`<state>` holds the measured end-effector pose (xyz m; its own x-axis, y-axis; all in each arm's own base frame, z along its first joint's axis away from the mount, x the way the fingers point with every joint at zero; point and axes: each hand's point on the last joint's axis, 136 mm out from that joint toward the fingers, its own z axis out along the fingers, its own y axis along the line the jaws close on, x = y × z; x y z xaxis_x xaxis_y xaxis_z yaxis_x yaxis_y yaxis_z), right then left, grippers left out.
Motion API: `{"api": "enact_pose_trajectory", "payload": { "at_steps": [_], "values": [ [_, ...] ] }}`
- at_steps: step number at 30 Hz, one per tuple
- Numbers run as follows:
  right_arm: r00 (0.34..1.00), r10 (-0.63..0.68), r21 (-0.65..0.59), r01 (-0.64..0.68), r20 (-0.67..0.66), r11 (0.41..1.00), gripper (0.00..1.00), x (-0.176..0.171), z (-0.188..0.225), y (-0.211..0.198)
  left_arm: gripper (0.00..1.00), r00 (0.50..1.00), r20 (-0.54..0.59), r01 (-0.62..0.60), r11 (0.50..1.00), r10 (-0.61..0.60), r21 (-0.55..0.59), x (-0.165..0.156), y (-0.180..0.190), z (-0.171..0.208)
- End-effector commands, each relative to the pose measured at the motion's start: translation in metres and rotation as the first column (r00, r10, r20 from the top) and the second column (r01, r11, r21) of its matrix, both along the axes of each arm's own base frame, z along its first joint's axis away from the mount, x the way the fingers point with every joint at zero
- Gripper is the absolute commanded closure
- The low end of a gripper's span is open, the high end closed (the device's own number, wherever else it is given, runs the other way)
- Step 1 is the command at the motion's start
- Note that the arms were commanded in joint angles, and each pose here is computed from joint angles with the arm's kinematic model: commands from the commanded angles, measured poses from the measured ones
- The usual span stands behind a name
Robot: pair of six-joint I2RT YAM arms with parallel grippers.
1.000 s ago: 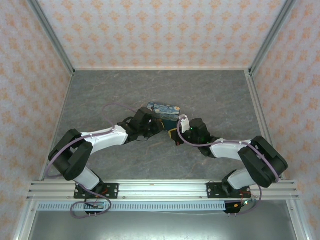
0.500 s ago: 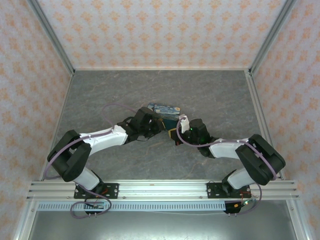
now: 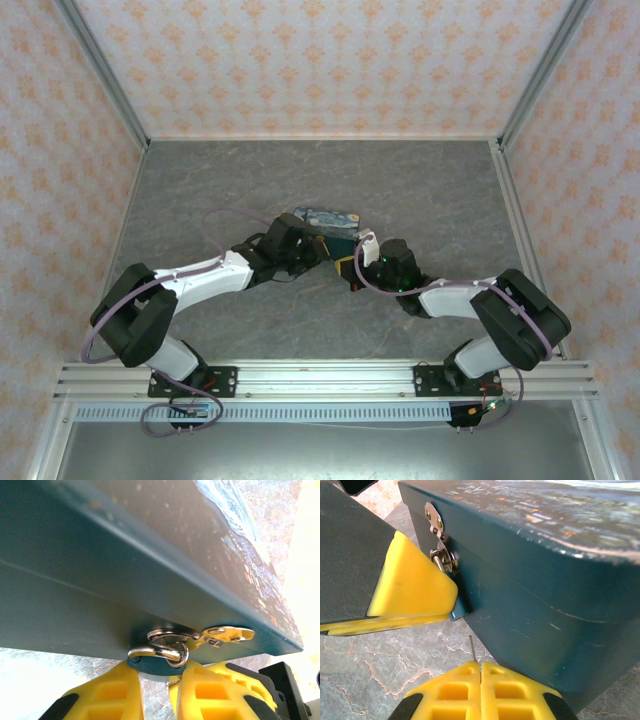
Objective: Unlock the padlock with the key
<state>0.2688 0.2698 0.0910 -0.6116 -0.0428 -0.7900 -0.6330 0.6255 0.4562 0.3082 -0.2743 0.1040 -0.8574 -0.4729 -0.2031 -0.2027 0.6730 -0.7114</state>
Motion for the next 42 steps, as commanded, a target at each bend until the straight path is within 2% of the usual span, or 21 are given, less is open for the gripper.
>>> {"api": "enact_pose_trajectory", "payload": {
  "at_steps": [1, 25, 42],
  "values": [
    [0.999, 0.025, 0.053, -0.027, 0.037, 0.998, 1.00, -0.002, 0.017, 0.007, 0.83, 0.997, 0.076, 0.009, 0.998, -0.005, -0.058, 0.006, -0.010, 0.032],
    [0.999, 0.030, 0.114, -0.034, 0.039, 0.993, 1.00, 0.004, 0.026, 0.017, 0.83, 0.997, 0.074, 0.015, 0.997, -0.009, -0.081, 0.005, -0.017, 0.033],
    [0.998, 0.023, 0.206, -0.035, 0.057, 0.978, 1.00, 0.012, 0.042, 0.026, 0.83, 0.998, 0.070, 0.004, 0.991, 0.005, -0.130, 0.005, -0.023, 0.037]
  ]
}}
